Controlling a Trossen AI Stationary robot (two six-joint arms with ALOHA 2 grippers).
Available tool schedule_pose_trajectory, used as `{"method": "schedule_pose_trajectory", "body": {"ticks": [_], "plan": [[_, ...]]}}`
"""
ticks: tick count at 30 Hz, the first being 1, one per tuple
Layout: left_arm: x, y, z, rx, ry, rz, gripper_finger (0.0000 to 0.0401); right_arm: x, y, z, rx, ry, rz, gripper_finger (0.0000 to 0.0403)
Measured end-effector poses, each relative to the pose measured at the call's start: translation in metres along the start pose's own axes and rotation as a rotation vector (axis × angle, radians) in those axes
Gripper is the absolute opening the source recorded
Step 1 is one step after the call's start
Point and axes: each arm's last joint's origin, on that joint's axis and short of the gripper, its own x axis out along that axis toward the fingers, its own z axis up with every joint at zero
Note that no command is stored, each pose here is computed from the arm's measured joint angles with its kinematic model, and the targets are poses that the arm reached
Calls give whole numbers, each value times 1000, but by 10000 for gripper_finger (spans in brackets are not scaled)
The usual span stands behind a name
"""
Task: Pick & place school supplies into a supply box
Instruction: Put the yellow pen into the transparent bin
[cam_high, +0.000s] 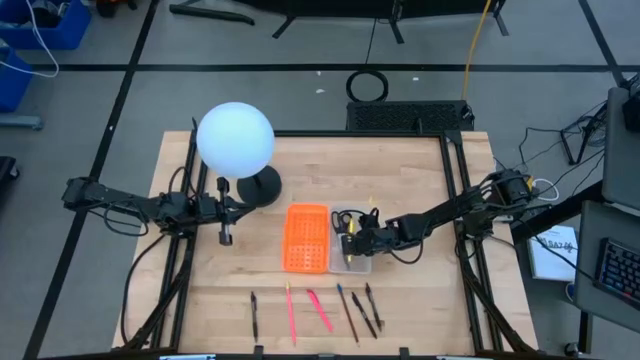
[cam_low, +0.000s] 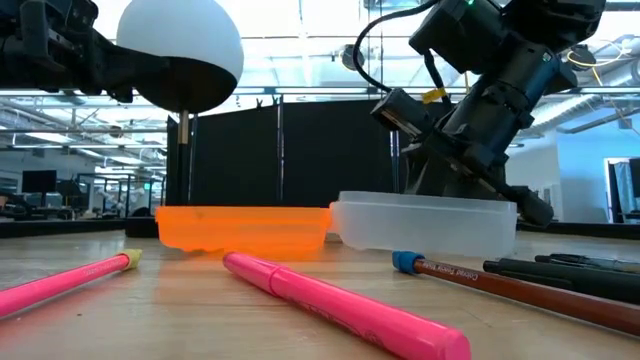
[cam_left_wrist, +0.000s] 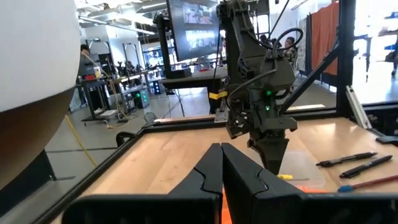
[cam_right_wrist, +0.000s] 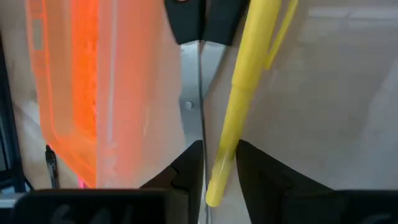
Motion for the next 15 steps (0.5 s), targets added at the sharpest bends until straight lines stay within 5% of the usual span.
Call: {"method": "schedule_pose_trajectory", "body": {"ticks": [15], "plan": [[0,0,0,3,-1,-11,10,-75,30,-2,-288,-240,230,66]]}}
